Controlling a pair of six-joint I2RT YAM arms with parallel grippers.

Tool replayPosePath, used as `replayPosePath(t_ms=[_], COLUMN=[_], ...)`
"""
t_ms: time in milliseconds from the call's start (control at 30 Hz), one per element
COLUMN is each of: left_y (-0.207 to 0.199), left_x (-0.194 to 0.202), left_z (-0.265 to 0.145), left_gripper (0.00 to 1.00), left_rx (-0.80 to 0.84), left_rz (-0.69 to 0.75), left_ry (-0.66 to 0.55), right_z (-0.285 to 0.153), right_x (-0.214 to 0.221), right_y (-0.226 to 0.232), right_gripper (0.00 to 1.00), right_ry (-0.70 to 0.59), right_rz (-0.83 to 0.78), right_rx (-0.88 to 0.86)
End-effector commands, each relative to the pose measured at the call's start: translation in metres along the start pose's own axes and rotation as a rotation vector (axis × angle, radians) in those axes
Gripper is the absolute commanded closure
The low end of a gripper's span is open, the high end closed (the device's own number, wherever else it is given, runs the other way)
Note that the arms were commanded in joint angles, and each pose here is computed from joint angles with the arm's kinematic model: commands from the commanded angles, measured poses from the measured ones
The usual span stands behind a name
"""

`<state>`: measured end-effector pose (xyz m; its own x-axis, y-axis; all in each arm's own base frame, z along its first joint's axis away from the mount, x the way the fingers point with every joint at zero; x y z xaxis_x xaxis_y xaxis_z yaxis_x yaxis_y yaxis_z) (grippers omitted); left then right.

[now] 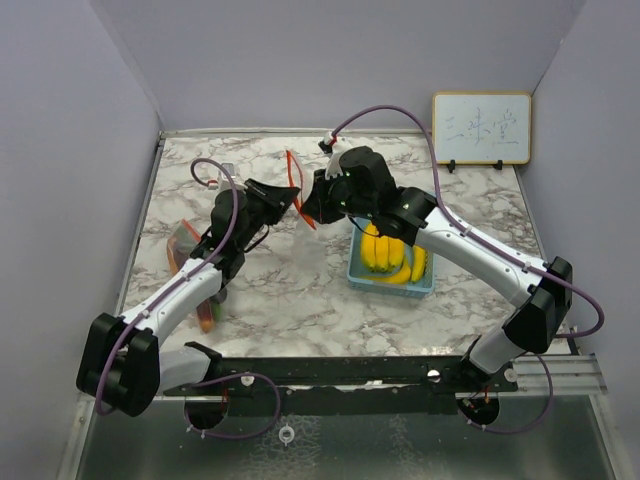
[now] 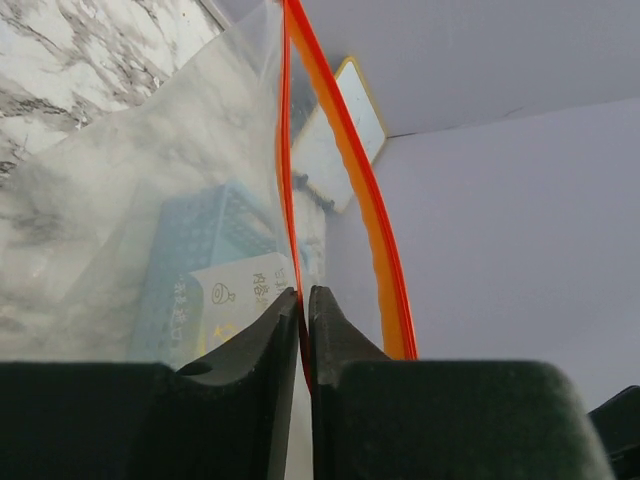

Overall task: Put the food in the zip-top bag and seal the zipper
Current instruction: Open the zipper of the food storage bag.

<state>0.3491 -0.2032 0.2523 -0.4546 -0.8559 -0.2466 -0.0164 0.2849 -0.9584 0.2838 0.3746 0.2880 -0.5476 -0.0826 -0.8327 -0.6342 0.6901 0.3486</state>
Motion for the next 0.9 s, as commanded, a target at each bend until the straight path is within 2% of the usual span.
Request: replayPosePath(t_ms=[0,133,267,367,500,633,767,867], left_y=[-0.022,-0.026,-0.03,-0.027,-0.018,-0.004,0.007,0.016], left_x=[-0.003,-0.008,-0.026,-0.045,-0.05,-0.048,-0.048,-0.042], left_z=[0.003,0.001,-0.008,-0.021,-0.042,-0.067,-0.085,-0.087], left_gripper=[0.99,1.0,1.0,1.0,1.0,1.0,1.0,1.0], left_rx=[0.07,0.04,-0.051,-0.179,-0.311,-0.394,-0.452,-0.452], left_rz=[0.041,0.155,0.409,0.592,0.794,0.901,1.003,1.016], left_ry=[0.007,0.003,-0.029,-0.045,0.059,0.162,0.25,0.283], right_z=[-0.004,-0.009,-0.017,-0.022,-0.03,-0.031,-0.022,-0.013], right_x=[-0.01,-0.009,-0.006,-0.003,-0.001,0.007,0.042,0.061], right_y=[0.005,-0.015,-0.044,-0.068,-0.103,-0.145,-0.175,-0.167], right_gripper=[0.98,0.98,0.98,0.98,0.98,0.98,0.98,0.97], right_ry=[-0.022,-0.025,-0.033,-0.043,-0.089,-0.1,0.037,0.102], right_rz=[-0.015,0.006,0.027,0.034,0.057,0.107,0.136,0.132], right_rx=[-0.01,0.114,0.288,0.423,0.602,0.726,0.799,0.716])
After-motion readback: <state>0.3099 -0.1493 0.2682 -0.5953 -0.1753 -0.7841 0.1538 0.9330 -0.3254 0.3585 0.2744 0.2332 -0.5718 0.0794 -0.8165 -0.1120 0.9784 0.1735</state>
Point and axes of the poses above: each gripper's point midway between its finger pads, its own z axis out along the fingers, its own y axis along the line the jaws close on, x = y × z, the point moved 1 cm from there along -z, back along the fingers, and after that the axes turned 3 degrees about -z, right-handed, at the moved point
